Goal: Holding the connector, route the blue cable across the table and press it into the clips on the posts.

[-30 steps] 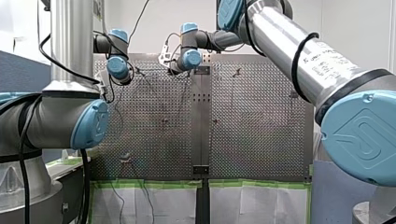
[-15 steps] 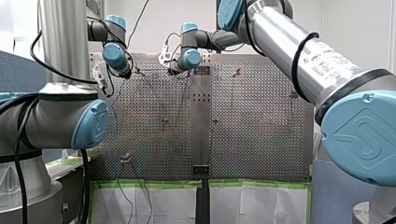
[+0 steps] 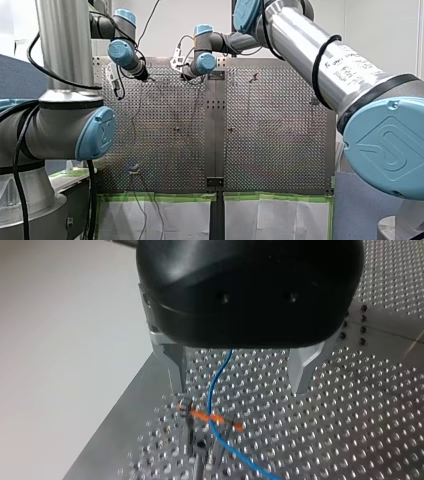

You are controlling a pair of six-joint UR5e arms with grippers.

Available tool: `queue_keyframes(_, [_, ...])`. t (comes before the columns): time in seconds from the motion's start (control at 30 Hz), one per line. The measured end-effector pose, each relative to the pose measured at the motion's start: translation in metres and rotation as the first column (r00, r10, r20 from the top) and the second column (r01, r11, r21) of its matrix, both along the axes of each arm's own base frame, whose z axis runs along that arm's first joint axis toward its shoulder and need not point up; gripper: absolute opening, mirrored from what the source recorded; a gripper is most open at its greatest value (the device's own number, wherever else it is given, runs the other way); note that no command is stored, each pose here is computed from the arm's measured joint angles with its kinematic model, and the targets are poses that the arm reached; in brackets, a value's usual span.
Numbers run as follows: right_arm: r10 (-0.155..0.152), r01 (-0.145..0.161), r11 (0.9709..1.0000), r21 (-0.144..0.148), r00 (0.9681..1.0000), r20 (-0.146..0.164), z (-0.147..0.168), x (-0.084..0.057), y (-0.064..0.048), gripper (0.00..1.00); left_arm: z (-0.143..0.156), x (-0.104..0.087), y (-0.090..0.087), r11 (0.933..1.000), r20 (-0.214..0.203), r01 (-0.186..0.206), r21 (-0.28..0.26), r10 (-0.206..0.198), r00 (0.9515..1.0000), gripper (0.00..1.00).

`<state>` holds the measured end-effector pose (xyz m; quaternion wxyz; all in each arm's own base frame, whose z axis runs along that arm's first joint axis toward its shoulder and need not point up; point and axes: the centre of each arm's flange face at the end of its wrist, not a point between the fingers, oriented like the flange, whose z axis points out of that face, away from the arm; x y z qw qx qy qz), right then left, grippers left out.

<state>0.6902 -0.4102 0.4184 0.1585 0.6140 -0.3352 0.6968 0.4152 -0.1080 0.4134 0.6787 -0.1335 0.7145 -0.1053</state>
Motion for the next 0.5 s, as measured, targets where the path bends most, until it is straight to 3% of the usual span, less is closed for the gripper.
queue_keyframes(0.23, [0.000,0.000,1.0000,0.001,1.0000,0.001,0.000,0.000,0.000,0.00,0.004,0.004,-0.008,0.9979,0.023,0.063,0.011,-0.063,0.9977,1.00])
queue_keyframes(0.37, [0.000,0.000,1.0000,0.000,1.0000,0.001,0.000,0.000,0.000,0.00,0.010,0.010,-0.016,0.9946,0.051,0.103,0.018,-0.103,0.9933,1.00])
queue_keyframes(0.5, [0.000,0.000,1.0000,0.001,1.0000,0.002,0.000,0.000,0.000,0.00,0.021,0.024,-0.023,0.9907,0.097,0.134,0.025,-0.136,0.9860,1.00])
